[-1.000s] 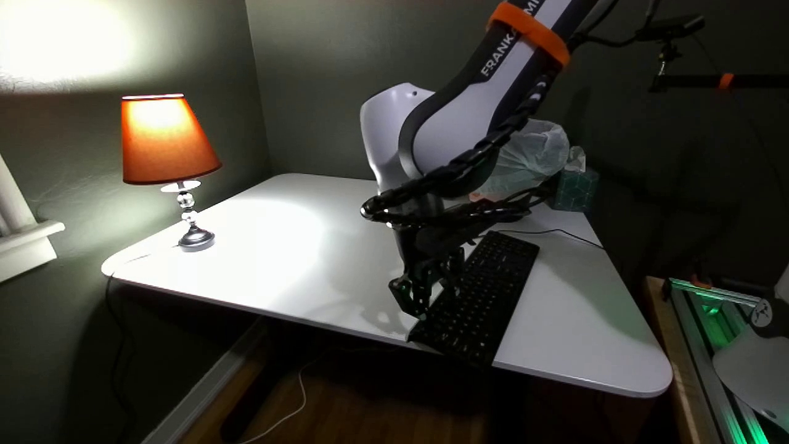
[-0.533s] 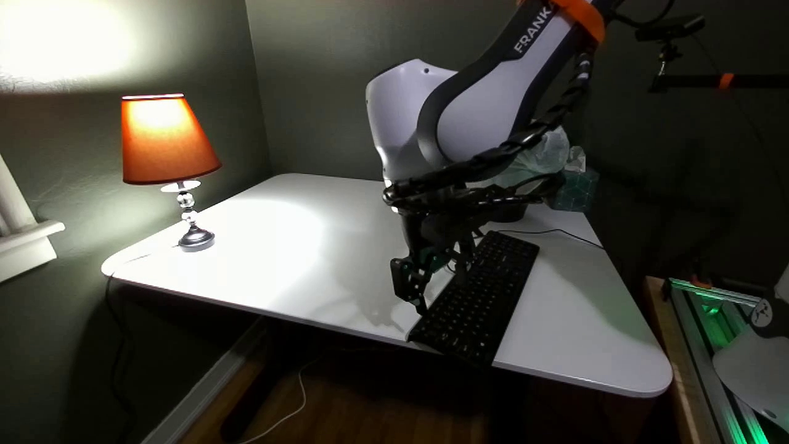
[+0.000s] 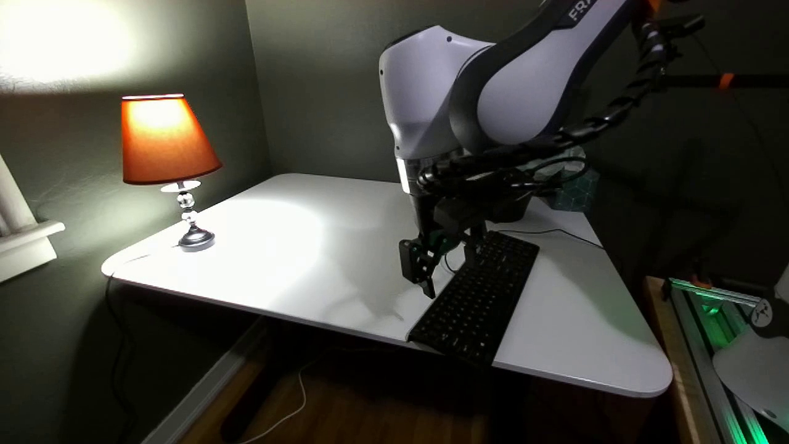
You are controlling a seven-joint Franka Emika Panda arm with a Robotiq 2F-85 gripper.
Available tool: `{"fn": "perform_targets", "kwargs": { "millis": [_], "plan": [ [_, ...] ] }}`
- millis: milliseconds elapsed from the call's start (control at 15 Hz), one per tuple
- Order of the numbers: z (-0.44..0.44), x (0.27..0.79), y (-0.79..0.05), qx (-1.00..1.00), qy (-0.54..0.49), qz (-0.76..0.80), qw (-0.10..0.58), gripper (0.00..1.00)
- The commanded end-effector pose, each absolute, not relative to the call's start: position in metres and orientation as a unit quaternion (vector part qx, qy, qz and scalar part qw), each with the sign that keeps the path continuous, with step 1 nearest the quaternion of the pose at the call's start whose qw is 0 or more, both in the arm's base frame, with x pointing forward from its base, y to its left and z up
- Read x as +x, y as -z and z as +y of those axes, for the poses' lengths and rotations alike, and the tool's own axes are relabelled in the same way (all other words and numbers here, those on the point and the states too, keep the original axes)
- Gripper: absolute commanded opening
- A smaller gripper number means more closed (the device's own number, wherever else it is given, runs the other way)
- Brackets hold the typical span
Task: Press the caps lock key of the keyboard
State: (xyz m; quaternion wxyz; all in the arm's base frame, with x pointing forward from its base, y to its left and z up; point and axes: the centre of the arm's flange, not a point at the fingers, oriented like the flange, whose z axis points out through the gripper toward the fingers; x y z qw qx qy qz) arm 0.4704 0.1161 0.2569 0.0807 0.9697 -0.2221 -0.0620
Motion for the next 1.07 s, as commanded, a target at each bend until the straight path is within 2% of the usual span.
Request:
{"fn": "perform_targets", "kwargs": {
  "millis": [0, 467, 533, 1000],
  "plan": [
    [0.118, 0.442, -0.277, 0.966, 0.038, -0.235, 0.102, 1.00],
    [0.126, 0.418, -0.307, 0.961, -0.012, -0.248, 0.123, 1.00],
    [0.127, 0.439, -0.296, 0.965, 0.000, -0.240, 0.108, 1.00],
    [0.127, 0.431, -0.305, 0.964, -0.011, -0.243, 0.109, 1.00]
  ]
}}
